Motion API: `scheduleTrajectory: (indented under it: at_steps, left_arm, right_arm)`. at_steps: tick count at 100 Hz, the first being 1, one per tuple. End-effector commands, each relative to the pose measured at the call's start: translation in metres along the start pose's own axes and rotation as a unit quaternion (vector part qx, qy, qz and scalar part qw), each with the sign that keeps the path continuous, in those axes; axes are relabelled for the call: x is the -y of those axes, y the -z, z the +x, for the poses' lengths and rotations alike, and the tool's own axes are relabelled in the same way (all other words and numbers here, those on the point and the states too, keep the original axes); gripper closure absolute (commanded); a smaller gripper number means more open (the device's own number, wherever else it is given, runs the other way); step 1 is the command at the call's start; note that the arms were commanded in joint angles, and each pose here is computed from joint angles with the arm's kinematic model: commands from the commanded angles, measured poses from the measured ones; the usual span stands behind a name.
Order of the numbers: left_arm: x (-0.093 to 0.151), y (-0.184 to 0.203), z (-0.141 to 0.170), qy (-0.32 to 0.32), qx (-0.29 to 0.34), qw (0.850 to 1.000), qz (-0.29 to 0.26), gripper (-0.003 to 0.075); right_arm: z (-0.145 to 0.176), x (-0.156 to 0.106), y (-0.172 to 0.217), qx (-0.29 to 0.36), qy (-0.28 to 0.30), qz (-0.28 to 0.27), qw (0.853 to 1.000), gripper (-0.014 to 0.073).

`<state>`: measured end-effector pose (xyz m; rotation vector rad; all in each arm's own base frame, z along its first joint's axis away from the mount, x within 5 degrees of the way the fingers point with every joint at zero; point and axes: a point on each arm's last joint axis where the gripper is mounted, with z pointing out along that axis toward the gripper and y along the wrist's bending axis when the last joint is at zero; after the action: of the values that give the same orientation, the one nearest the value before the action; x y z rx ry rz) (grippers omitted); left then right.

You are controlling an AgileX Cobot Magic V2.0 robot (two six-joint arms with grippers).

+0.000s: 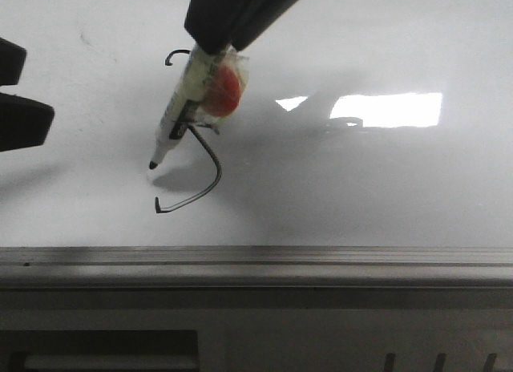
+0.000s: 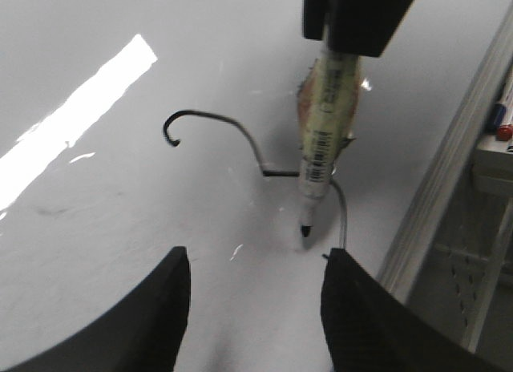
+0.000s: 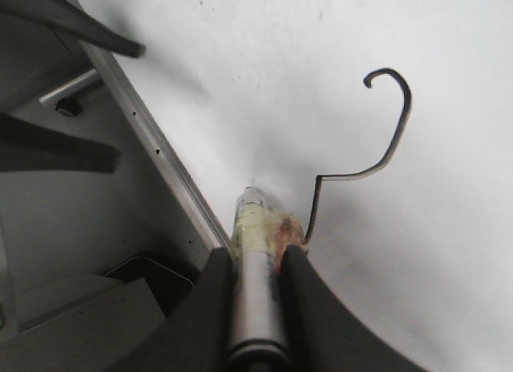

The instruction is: Write number 3 on whiteboard

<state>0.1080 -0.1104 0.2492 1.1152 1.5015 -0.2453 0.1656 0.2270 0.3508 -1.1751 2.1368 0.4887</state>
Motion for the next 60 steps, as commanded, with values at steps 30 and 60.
scheduleTrajectory:
  at_steps: [30,60]
  left_arm:
    - [0.010,-0.030,-0.018,0.028,0.080,0.995,0.044,0.0373]
    - [0.011,-0.033,-0.020,0.035,0.095,0.994,0.048,0.0376]
  right_arm:
    - [-0.012,-0.024,0.023,0.058,0.027,-0.030,0.997,0.0659]
    - [-0.011,-0.026,0.022,0.051,0.029,-0.034,0.998,0.0659]
